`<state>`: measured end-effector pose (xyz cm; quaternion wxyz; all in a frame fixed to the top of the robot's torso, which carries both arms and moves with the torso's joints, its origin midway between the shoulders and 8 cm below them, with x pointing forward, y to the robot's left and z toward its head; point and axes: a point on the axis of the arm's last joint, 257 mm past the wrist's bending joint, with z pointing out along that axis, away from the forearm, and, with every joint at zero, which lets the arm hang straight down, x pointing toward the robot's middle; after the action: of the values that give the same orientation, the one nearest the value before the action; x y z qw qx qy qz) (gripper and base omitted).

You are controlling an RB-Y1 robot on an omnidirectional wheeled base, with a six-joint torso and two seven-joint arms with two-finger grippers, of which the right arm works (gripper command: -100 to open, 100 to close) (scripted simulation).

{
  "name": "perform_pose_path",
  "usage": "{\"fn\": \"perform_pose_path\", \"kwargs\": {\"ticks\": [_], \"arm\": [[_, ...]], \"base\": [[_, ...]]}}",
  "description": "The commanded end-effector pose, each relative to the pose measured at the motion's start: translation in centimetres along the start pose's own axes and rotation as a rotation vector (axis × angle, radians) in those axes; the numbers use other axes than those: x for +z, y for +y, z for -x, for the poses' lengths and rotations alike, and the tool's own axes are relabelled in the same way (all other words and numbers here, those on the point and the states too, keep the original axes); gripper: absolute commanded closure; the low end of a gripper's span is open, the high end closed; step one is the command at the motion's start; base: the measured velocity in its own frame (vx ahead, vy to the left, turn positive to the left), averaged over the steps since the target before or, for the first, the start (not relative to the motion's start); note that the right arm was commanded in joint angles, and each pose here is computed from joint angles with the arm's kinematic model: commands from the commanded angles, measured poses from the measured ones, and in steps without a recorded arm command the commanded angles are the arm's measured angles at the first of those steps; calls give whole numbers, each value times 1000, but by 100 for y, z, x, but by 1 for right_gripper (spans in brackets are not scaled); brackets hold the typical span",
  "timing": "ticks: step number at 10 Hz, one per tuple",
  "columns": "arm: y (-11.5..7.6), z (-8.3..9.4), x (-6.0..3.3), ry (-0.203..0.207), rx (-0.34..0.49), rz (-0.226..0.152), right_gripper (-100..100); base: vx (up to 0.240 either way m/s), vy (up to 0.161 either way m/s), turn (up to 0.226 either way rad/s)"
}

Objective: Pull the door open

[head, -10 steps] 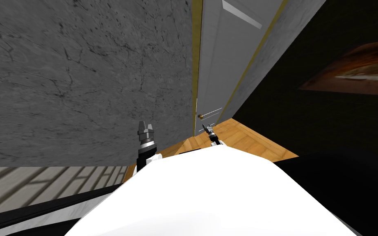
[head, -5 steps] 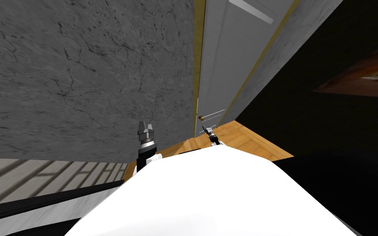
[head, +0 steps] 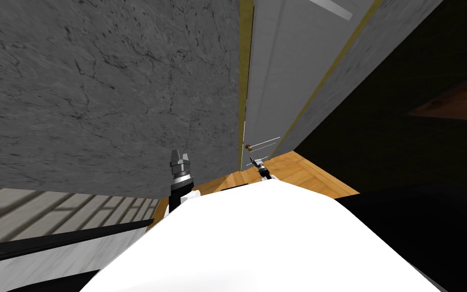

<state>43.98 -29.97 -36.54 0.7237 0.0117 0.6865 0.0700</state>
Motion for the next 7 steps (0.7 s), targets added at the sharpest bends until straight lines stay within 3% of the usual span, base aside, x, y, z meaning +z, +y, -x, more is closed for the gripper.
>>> {"fn": "perform_pose_path", "kwargs": {"ticks": [1,7], "arm": [[-19,-91,-23,20,-40,1,-100],[-56,-237,-63,52,-98,2,-100]], "base": [[53,-71,130],[41,-67,65]]}}
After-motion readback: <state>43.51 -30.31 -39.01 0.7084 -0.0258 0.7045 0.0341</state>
